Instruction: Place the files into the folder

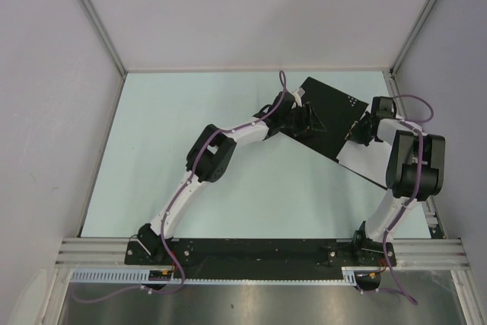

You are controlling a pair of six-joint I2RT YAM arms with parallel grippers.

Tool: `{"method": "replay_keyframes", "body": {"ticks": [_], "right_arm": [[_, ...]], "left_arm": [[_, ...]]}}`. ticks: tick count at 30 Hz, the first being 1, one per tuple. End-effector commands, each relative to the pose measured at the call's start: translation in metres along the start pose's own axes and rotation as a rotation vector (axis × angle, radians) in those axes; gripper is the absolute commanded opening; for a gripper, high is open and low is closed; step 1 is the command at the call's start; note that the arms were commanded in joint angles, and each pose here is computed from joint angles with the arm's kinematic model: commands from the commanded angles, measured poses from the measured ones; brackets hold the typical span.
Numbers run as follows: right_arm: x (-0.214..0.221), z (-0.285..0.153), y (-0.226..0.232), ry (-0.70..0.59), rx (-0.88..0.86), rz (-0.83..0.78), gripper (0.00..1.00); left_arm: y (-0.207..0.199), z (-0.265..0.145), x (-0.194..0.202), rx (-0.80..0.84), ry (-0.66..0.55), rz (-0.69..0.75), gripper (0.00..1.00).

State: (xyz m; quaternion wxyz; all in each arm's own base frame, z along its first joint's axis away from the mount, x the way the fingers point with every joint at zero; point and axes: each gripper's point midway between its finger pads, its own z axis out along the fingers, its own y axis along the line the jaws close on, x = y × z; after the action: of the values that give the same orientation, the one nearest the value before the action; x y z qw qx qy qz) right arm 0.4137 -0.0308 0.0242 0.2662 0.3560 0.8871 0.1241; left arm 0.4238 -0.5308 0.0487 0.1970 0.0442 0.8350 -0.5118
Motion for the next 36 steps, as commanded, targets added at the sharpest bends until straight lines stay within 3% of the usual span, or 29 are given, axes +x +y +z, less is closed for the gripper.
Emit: {"method": "replay_keyframes", "body": {"ticks": [1, 3, 7, 15, 21, 28, 32, 36], "right_arm": [[0.032, 0.007, -0.077, 0.062, 0.357, -0.057, 0.0], [0.033, 0.009, -0.07, 0.059, 0.344, -0.056, 0.0], [0.041, 0.027, -0.033, 0.105, 0.156, 0.003, 0.0], [0.03, 0.018, 0.019, 0.124, -0.142, 0.118, 0.02], [0.02, 0.009, 0.028, 0.137, -0.236, 0.152, 0.08], [0.014, 0.009, 0.019, 0.128, -0.228, 0.155, 0.14], [0.015, 0.004, 0.021, 0.124, -0.235, 0.114, 0.31], [0.004, -0.009, 0.031, 0.088, -0.293, 0.057, 0.4]], "left_arm": [[0.009, -0.002, 0.009, -0.051, 0.026, -0.009, 0.66], [0.008, -0.002, 0.008, -0.045, 0.024, -0.013, 0.66], [0.001, -0.001, 0.009, -0.028, 0.031, -0.009, 0.67], [-0.011, -0.008, 0.006, -0.007, 0.043, 0.049, 0.67], [-0.021, -0.011, 0.003, 0.014, 0.044, 0.077, 0.68], [-0.024, -0.012, 0.002, 0.023, 0.043, 0.091, 0.7], [-0.029, -0.014, 0.0, 0.034, 0.044, 0.104, 0.72], [-0.042, -0.022, -0.006, 0.034, 0.059, 0.163, 0.77]]}}
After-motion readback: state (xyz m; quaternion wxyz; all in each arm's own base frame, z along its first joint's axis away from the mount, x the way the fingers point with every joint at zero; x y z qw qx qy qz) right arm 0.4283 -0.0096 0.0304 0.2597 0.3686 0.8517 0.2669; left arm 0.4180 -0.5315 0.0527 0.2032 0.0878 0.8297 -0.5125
